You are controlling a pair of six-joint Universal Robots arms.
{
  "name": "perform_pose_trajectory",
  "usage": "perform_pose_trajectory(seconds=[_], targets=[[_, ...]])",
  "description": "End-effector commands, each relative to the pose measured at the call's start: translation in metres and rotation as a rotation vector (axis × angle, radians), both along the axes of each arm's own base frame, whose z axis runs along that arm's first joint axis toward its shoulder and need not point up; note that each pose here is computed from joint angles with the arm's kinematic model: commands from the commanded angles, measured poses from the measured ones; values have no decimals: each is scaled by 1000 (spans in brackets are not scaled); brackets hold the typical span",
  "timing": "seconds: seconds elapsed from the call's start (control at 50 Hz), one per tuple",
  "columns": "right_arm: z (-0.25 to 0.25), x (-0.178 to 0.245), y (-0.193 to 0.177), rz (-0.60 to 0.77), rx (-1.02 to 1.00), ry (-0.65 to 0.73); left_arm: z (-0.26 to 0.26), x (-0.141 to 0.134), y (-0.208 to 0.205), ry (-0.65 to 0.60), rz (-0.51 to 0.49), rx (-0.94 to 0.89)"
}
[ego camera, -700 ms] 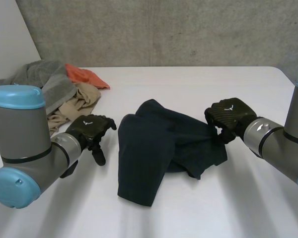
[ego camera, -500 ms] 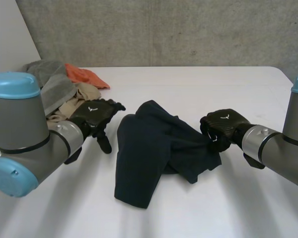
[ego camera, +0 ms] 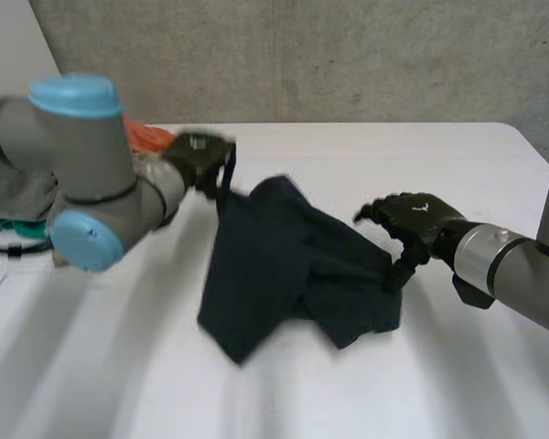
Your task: Fold the laundry.
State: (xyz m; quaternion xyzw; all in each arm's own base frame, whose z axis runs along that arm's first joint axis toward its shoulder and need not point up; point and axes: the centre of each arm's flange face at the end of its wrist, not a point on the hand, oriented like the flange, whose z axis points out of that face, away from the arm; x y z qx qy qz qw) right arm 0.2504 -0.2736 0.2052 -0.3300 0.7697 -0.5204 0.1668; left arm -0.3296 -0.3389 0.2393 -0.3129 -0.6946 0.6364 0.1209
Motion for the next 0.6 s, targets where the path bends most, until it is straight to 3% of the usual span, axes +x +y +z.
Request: perform_pose_trajectory(seconds=[0.02,0.18,0.3,0.48,0.6], targets=[[25,-11,-8,-60,-31,-61,99,-23,13,180,-24,-321],[43,-34,-30,-145,-68,-112,130,-50,49,276,-194,-406],[50,-54,-51,-211,-92,-113,72,-67,77,198,-325,-218],[38,-68,-67,-216,-47,-76,-30,-38,123,-37,-237,90],[24,-55,-66,-142,-28,-21,-9,-24,132,-17,-183,14]])
